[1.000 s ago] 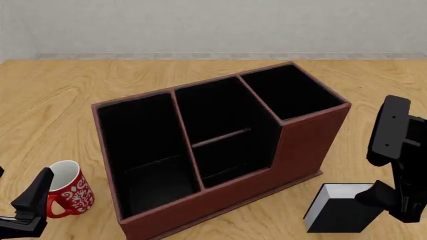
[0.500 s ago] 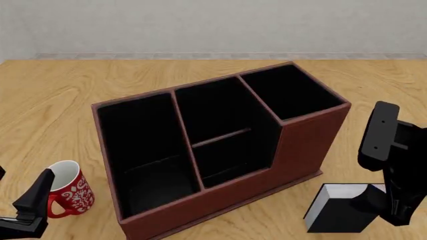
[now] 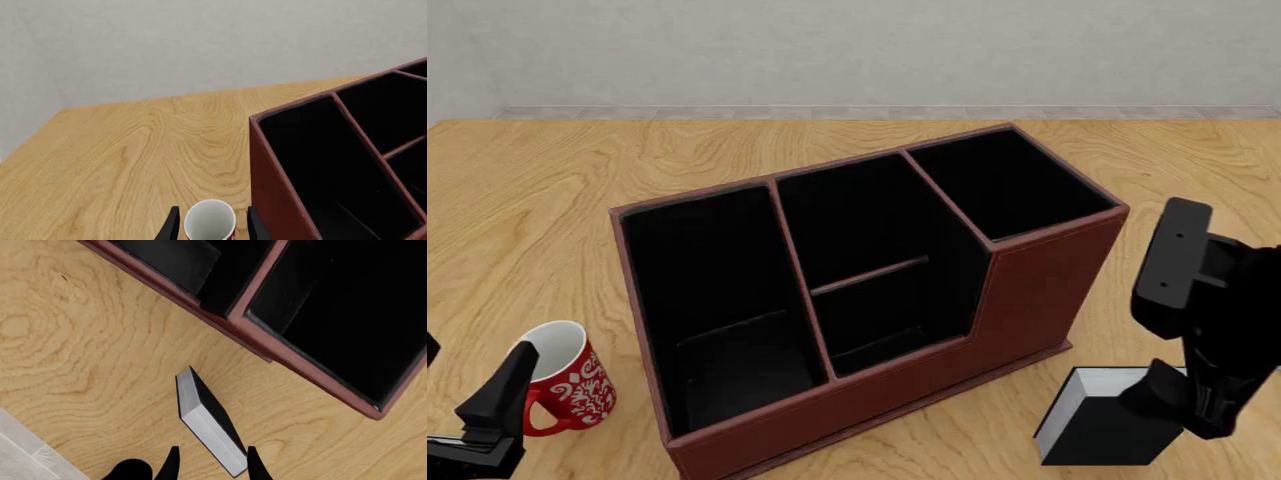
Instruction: Pick up the book and place it in the right compartment of the caddy.
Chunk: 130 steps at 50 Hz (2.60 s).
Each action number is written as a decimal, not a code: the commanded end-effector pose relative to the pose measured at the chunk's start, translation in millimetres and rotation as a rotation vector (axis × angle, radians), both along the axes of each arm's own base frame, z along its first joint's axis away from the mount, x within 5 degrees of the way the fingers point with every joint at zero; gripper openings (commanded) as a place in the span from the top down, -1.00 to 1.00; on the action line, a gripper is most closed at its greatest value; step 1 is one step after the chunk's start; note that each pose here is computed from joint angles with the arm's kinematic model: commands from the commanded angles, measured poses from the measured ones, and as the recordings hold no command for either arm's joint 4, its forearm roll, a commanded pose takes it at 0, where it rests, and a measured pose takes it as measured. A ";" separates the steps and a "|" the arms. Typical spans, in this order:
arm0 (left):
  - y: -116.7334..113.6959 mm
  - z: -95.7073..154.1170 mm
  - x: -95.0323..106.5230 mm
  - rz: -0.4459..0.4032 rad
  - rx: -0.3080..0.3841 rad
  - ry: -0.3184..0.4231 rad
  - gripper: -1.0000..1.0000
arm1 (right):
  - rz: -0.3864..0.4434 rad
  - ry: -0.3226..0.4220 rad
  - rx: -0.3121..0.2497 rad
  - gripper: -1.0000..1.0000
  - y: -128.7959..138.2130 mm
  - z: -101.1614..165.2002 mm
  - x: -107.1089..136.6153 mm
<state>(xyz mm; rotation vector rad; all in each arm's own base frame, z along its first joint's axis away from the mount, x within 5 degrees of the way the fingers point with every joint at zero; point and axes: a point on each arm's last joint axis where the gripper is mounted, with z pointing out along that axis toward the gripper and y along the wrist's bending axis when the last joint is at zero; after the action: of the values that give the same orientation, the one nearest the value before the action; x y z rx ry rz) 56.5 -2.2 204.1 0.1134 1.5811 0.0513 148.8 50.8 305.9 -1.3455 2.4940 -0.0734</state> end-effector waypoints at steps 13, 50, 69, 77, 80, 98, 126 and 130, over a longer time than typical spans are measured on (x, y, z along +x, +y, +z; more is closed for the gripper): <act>0.1 -0.7 0.1 0.002 -0.003 0.009 -1.00 | -0.026 0.032 0.005 -1.00 5.4 -14.9 3.9; 1.5 -1.0 -0.1 0.026 0.001 0.010 -1.00 | -0.055 0.043 0.006 -1.00 5.3 -51.4 9.4; 1.5 -1.5 -0.1 0.027 0.005 0.016 -1.00 | -0.080 0.044 0.018 -1.00 7.0 -60.4 8.0; 1.5 -1.2 -0.1 0.027 0.004 0.012 -1.00 | -0.083 0.042 0.020 1.00 5.4 -53.9 3.3; 1.5 -1.2 -0.1 0.026 0.003 0.013 -1.00 | -0.085 0.044 0.018 1.00 3.5 -53.9 1.2; 0.8 -0.3 0.0 0.014 -0.002 0.003 -1.00 | -0.125 0.030 0.032 1.00 -5.4 -25.0 -17.3; -0.3 1.1 0.0 -0.006 -0.025 -0.012 -1.00 | -0.203 -0.139 0.078 1.00 -21.2 28.6 -14.9; -0.5 1.6 0.0 -0.009 -0.030 -0.017 -1.00 | -0.214 -0.155 0.077 1.00 -24.4 32.2 -15.0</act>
<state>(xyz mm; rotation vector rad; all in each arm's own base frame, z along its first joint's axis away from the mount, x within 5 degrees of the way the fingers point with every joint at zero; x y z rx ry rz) 56.5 -2.3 204.9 0.0977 1.5722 0.0336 134.4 32.0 323.7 -1.0751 2.4980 -0.0992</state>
